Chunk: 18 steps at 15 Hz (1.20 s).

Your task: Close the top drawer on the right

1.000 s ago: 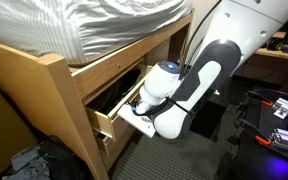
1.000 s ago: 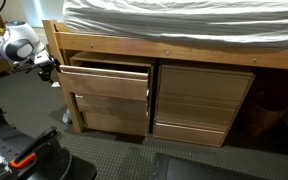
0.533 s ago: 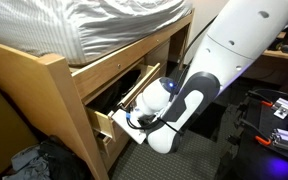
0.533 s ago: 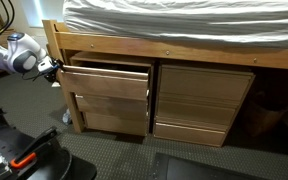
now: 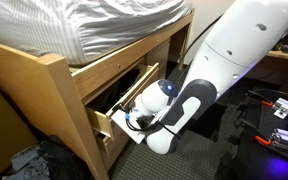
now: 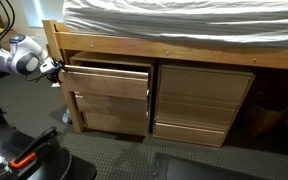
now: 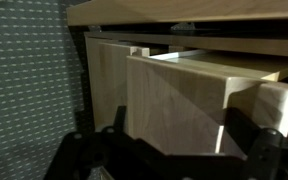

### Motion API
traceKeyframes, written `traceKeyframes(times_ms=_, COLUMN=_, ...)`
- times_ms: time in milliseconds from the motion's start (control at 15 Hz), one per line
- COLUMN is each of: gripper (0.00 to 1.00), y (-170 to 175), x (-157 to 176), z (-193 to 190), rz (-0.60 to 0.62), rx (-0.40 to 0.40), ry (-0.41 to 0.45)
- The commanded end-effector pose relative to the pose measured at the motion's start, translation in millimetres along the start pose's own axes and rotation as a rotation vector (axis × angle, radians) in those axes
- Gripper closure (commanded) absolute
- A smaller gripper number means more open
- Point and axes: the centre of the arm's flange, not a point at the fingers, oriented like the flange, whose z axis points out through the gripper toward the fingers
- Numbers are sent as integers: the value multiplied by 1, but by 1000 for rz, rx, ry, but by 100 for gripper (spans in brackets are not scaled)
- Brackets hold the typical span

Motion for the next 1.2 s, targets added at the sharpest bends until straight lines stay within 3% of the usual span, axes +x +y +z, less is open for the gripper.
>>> traceKeyframes(times_ms=0, gripper=0, y=4, x=5, z=26, rz=-1, rx=3, ry=25)
traceKeyframes(times_ms=200, gripper=0, y=-3, x=13, z=67, rz=-12, rx=47, ry=45)
traceKeyframes(times_ms=467, gripper=0, y=-18, x=12, z=87, rz=-41, rx=110, ry=34)
traceKeyframes(times_ms=667, gripper=0, y=-4, x=25, z=104, rz=-27, rx=72, ry=45)
traceKeyframes(times_ms=733, gripper=0, y=-2, x=26, z=74, rz=-49, rx=84, ry=47)
traceKeyframes(times_ms=1133, gripper=0, y=2, x=29, z=83, rz=-43, rx=77, ry=45)
